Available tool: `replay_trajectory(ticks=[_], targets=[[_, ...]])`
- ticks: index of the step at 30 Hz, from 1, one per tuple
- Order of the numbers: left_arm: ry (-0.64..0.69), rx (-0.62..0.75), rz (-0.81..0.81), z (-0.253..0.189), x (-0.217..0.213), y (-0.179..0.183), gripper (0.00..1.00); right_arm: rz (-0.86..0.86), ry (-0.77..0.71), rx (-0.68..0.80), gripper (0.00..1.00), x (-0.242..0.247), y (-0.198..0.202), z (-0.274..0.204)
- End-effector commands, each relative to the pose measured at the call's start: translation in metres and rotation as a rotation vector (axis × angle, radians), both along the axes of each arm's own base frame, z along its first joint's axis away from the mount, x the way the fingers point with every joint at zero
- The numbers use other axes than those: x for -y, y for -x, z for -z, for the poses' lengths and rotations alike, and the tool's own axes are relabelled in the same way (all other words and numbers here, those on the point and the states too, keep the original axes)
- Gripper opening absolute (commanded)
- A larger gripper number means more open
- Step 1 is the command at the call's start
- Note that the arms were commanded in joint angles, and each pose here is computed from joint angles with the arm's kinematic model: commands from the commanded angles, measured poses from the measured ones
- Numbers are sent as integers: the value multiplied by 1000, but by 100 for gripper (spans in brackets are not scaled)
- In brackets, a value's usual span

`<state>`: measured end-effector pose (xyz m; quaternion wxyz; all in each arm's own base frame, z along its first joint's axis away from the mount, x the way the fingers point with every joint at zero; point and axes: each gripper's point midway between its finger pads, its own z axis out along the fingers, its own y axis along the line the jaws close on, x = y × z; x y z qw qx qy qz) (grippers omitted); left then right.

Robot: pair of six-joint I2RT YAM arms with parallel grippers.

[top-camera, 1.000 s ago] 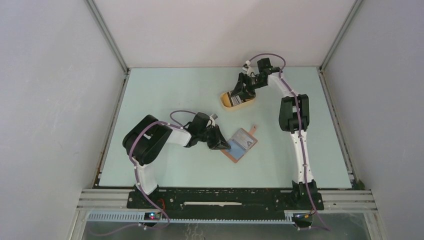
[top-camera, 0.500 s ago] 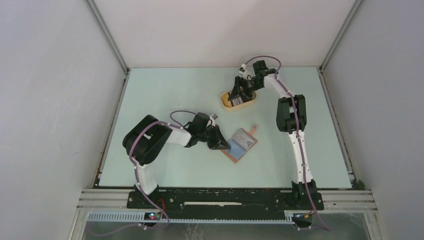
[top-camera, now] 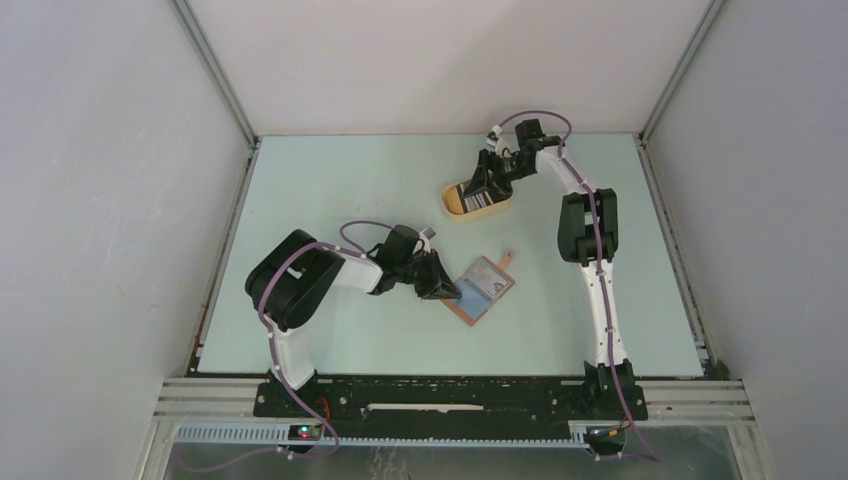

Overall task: Put the credit cards into the card holder
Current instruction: Pick up the credit card from the storage box.

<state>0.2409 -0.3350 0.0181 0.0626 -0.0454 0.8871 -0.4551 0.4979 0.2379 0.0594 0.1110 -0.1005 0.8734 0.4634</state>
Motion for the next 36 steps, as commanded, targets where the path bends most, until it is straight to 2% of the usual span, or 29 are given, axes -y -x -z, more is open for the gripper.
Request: replay_trajectory(ticks=[1,20,27,36], targets=[[-74,-13,3,20,-8,3,11,-2,-40,99,73,2,-7,-51],[-73,-16,3,20,-8,4,11,49,-7,105,69,29,-19,-45],[-72,-18,4,20,-8,4,10,63,53,133,68,38,-23,-40],[-71,-21,9,21,-7,4,10,84,71,133,63,46,-27,-38]])
